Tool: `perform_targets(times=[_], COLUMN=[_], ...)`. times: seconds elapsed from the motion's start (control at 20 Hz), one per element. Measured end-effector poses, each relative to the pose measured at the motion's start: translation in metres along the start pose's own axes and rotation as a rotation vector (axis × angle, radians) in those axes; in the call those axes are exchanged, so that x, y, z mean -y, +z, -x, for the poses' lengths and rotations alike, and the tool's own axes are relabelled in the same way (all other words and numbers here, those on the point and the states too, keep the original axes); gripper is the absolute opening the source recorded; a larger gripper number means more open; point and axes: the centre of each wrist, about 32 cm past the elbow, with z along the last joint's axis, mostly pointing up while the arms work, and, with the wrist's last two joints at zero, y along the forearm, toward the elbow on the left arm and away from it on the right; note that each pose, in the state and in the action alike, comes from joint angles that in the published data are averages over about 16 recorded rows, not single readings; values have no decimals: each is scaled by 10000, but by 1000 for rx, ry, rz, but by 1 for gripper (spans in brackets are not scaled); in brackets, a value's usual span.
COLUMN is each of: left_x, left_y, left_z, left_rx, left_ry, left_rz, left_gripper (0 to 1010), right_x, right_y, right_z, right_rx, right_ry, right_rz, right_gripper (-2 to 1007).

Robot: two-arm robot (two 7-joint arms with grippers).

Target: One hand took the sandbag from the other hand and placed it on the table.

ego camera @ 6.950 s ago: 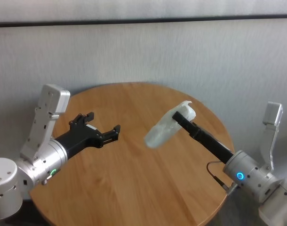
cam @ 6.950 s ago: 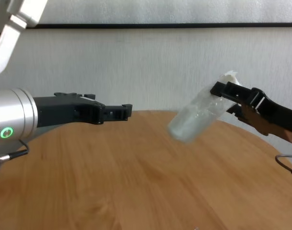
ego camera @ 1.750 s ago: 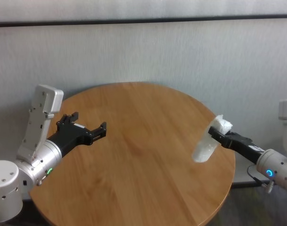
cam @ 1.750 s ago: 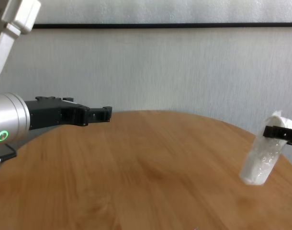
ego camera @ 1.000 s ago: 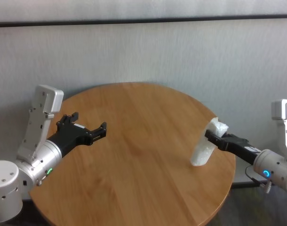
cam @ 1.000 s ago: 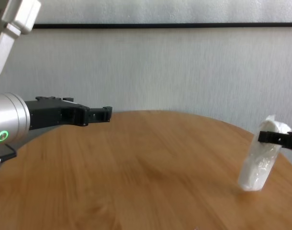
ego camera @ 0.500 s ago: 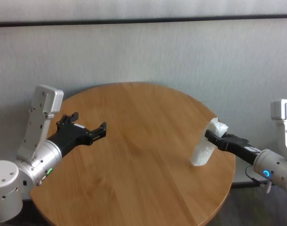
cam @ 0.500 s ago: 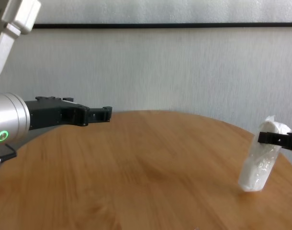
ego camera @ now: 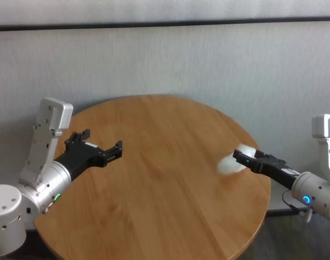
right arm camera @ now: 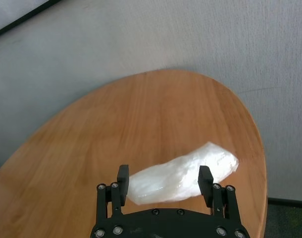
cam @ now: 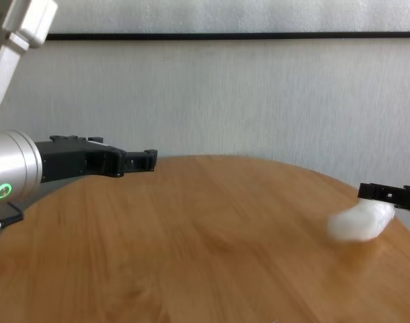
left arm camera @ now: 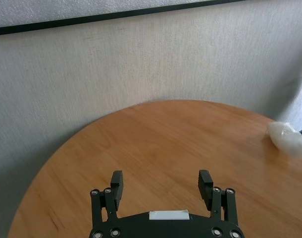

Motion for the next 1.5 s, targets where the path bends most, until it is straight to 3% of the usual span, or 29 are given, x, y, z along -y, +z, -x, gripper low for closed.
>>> perform_targets(times=[0.45, 0.95, 1.25, 1.5], left_x=[0, 0, 0, 0], left_y=[0, 0, 0, 0], left_z=[0, 0, 0, 0], left_rx=[0, 0, 0, 0], left_ry=[0, 0, 0, 0], left_rz=[0, 0, 0, 0], left_gripper=[1002, 1002, 1002, 1002], right_x=[2, -7, -66, -171], right_y=[0, 8, 50, 106], right_z=[0, 11, 72, 191], right_rx=[-2, 3, 25, 52], right_ry=[0, 11, 50, 109], right_rz=[-2, -8, -22, -35], right_gripper=[980, 1005, 1005, 1005])
